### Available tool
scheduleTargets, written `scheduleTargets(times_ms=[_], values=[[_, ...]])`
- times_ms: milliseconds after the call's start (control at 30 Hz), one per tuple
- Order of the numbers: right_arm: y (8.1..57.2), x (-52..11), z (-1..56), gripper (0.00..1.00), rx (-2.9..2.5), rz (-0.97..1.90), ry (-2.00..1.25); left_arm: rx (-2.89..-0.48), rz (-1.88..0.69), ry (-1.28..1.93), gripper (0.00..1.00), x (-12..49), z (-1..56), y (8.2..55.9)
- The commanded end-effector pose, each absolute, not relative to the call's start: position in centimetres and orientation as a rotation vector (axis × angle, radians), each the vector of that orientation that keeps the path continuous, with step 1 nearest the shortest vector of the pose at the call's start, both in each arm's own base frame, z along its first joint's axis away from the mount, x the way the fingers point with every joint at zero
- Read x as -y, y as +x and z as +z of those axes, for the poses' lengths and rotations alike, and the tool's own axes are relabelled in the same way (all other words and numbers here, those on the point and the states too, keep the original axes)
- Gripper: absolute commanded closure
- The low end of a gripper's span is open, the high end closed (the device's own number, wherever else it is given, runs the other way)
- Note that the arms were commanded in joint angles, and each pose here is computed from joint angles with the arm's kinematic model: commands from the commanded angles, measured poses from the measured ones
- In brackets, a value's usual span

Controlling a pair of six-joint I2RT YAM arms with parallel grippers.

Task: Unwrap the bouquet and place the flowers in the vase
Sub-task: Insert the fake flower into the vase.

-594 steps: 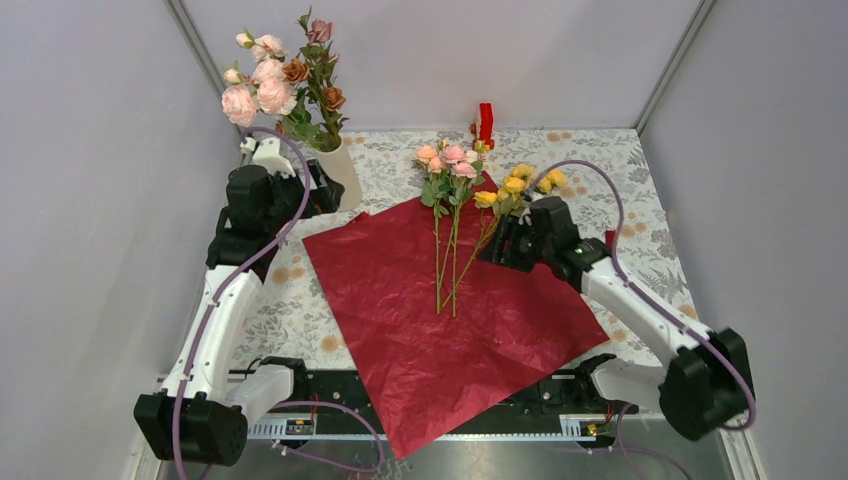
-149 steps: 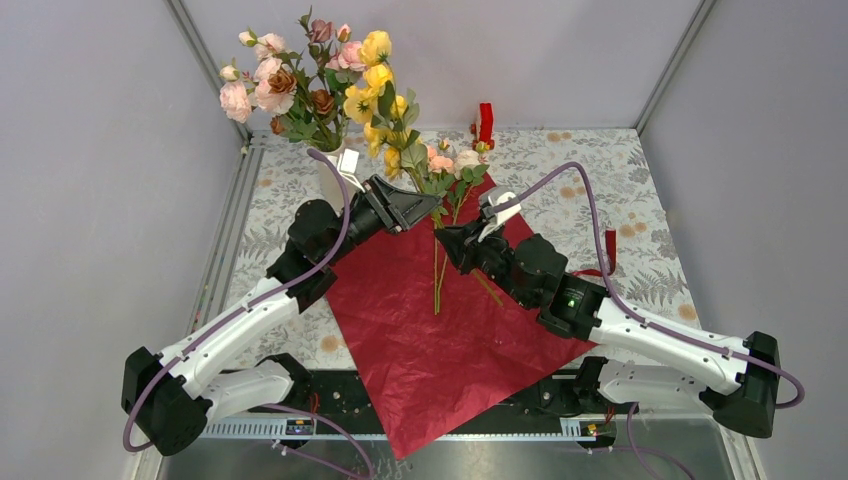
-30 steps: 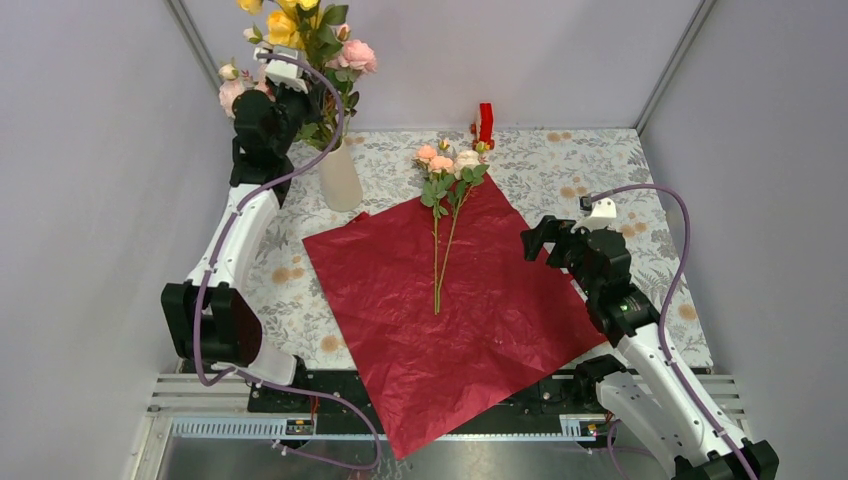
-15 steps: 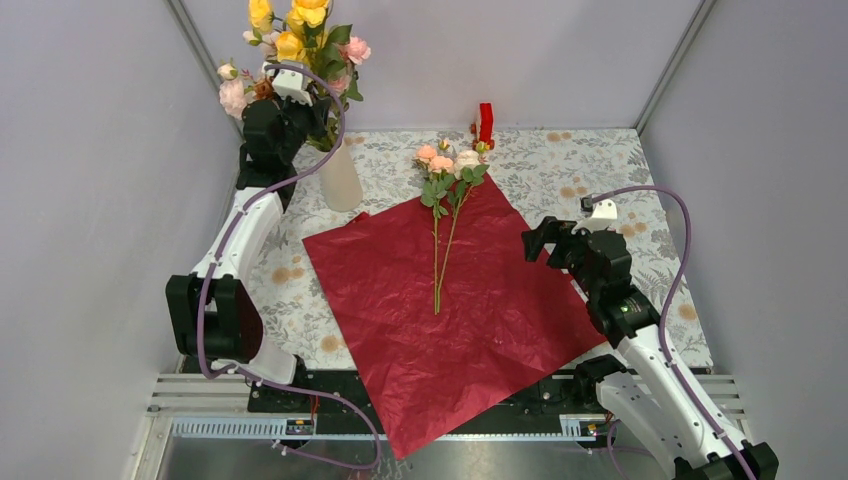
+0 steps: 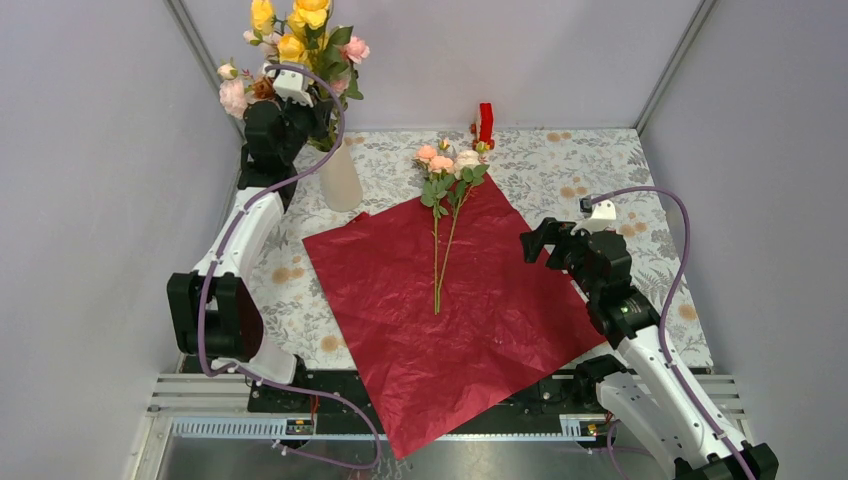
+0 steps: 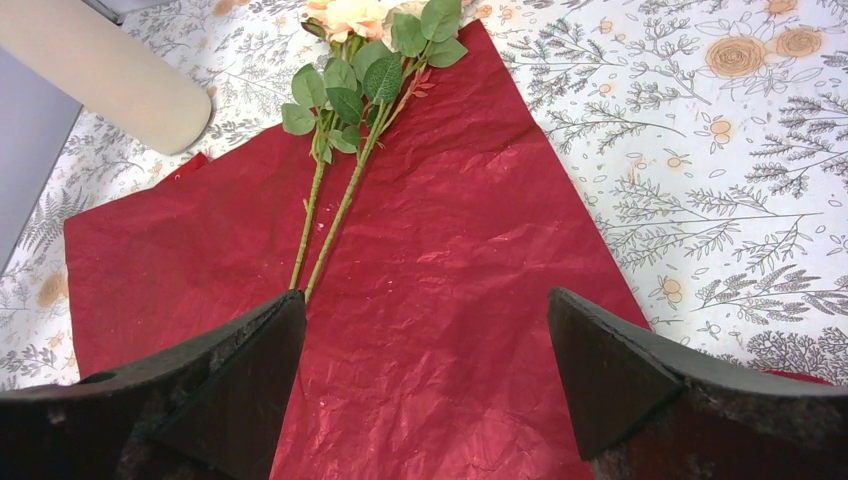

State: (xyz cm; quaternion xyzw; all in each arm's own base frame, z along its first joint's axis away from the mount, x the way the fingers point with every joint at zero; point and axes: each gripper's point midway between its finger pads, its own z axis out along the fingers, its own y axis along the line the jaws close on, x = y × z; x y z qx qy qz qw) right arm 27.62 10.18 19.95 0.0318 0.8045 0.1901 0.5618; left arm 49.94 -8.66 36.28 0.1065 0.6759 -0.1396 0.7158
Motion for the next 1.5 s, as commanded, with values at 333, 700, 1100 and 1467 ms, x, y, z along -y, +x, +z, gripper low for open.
scheduleTargets(times_ms=[333, 700, 1100, 1467], values=[[27.5, -10.4, 20.2, 0.05, -1.881, 0.481, 0.083, -1.56, -0.312, 0.257, 1.0, 9.1, 31.7, 51.0], [27.4, -10.4, 20.0, 0.05, -1.884, 0.483, 0.094, -1.619, -0.303, 0.254, 0.94, 9.1, 29.0, 51.6], [27.4, -10.4, 20.0, 0.05, -1.881, 0.49, 0.1, -1.611, -0.303, 0.27, 0.72, 9.4, 30.1, 50.8], [27.3, -10.5, 19.9, 0.05, -1.883, 0.501, 0.104, -1.582, -0.321, 0.278, 0.53, 9.9, 31.6, 48.8]])
